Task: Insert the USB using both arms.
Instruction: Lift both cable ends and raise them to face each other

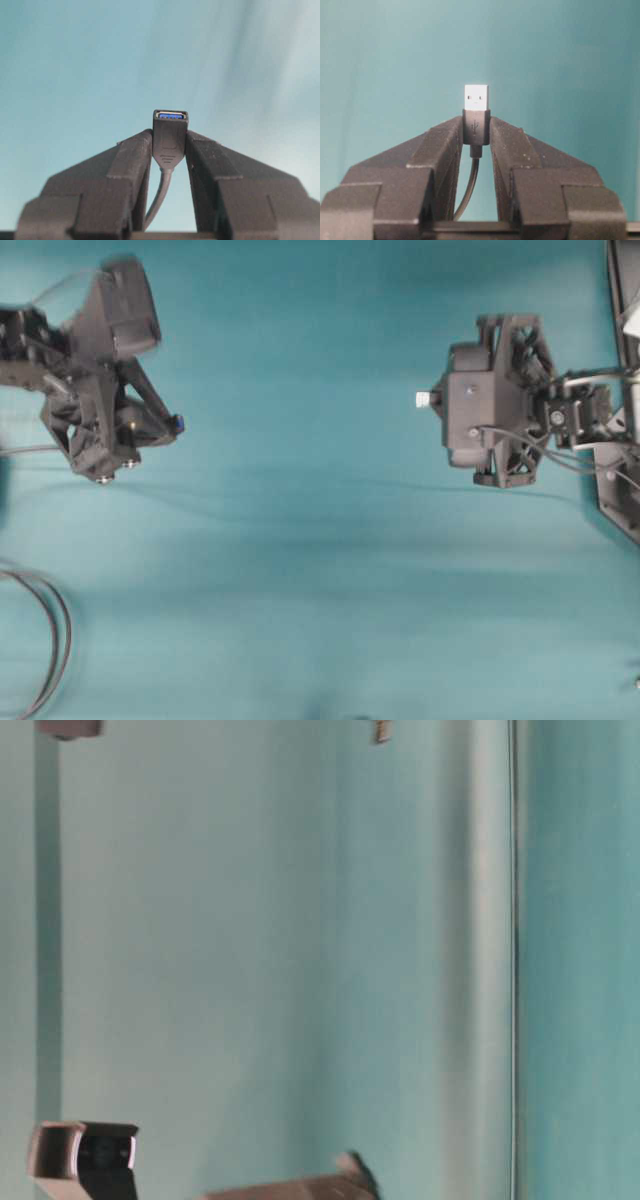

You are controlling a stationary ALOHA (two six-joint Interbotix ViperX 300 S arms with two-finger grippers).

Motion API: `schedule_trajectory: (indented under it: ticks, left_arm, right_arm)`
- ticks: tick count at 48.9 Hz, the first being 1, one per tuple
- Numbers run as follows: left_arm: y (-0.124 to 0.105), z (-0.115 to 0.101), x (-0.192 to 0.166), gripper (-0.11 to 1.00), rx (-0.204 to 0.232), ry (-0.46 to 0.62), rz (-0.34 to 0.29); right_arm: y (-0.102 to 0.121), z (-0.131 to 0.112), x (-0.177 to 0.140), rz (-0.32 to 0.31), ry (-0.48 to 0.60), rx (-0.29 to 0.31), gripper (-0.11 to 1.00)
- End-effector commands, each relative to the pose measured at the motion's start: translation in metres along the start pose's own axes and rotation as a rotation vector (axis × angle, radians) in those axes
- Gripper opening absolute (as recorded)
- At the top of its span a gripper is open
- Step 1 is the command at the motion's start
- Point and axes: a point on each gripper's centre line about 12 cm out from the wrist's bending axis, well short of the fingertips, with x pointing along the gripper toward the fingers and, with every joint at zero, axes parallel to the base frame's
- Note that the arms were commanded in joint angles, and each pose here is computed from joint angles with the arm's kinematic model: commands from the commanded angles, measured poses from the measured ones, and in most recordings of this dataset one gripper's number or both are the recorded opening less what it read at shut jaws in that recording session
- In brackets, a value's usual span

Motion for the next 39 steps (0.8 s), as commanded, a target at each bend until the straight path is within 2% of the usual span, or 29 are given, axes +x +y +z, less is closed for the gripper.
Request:
schedule_trajectory:
  ticks: [1, 7, 12, 16, 28, 32, 35, 39]
  left_arm:
    - [-0.002, 0.017, -0.015, 0.22, -0.043, -0.085, -0.075]
    - [0.0, 0.021, -0.013, 0.22, -0.135, -0.129, -0.196]
    - [0.004, 0.013, -0.006, 0.22, -0.214, -0.122, -0.314]
    - [0.008, 0.007, -0.001, 0.22, -0.296, -0.126, -0.438]
    - [0.025, 0.001, 0.013, 0.22, -0.467, -0.156, -0.808]
    - [0.031, 0.004, 0.023, 0.22, -0.495, -0.137, -0.903]
    - [0.033, 0.008, 0.03, 0.22, -0.506, -0.108, -0.942]
    - [0.037, 0.019, 0.038, 0.22, -0.499, -0.089, -0.974]
  right_arm:
    - [-0.012, 0.016, -0.012, -0.059, -0.056, -0.029, 0.19]
    - [-0.014, 0.019, -0.016, -0.121, -0.062, -0.101, 0.19]
    - [-0.014, 0.019, -0.018, -0.176, -0.055, -0.149, 0.19]
    - [-0.013, 0.019, -0.02, -0.223, -0.058, -0.182, 0.19]
    - [-0.013, 0.021, -0.025, -0.362, -0.091, -0.227, 0.19]
    - [-0.009, 0.019, -0.023, -0.4, -0.095, -0.306, 0.19]
    - [-0.004, 0.017, -0.017, -0.437, -0.084, -0.387, 0.19]
    - [0.0, 0.012, -0.005, -0.473, -0.052, -0.458, 0.19]
